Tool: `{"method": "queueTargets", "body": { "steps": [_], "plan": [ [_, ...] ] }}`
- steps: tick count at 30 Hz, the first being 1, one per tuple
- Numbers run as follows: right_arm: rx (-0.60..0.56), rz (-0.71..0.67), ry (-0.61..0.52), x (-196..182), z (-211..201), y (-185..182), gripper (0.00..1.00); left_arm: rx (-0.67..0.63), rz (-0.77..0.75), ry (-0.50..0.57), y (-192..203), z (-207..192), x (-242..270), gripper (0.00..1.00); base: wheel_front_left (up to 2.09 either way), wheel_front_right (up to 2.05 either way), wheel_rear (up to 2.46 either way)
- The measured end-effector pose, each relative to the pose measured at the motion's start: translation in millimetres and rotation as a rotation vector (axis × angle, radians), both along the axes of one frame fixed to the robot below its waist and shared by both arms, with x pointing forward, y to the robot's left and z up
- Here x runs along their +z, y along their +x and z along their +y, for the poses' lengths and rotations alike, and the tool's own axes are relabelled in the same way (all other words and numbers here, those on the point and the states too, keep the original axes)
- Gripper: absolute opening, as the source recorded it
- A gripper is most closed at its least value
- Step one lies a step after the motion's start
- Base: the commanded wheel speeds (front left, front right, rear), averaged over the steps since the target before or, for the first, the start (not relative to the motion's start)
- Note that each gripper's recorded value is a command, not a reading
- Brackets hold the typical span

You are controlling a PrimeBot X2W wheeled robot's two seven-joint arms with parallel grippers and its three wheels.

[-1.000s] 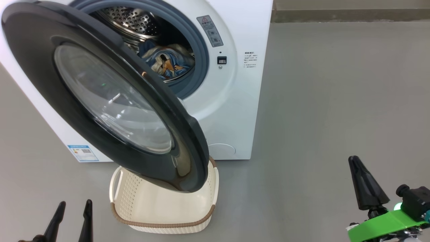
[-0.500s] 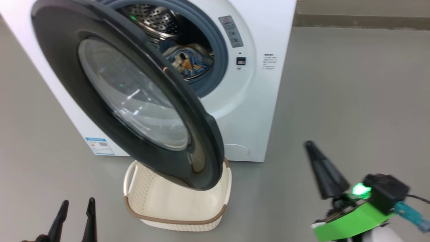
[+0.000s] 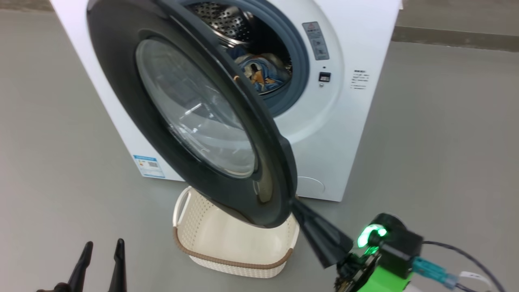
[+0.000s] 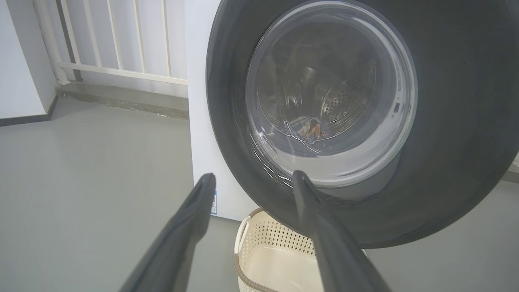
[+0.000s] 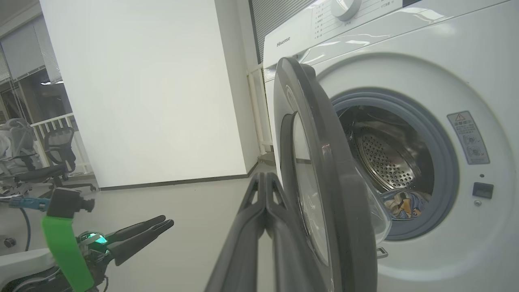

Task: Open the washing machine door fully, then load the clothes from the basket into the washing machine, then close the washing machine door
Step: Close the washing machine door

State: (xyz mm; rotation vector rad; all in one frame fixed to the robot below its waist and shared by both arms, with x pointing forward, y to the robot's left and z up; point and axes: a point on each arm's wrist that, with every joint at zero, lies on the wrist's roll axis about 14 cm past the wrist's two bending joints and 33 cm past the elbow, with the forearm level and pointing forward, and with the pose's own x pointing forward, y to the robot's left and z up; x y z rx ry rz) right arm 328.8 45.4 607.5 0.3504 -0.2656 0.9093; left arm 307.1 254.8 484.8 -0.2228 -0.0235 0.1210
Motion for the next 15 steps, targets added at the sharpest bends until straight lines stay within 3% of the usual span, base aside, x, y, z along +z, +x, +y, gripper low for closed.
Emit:
{"method": "queueTargets", "body": {
  "steps": [15],
  "plan": [
    [0.168,0.135,-0.127,-58.3,50.1,-8.1,0.0,0.037,0.0,-0.035,-1.2,-0.7,-1.5,1.0,0.0,0.0,0.0]
  ]
}}
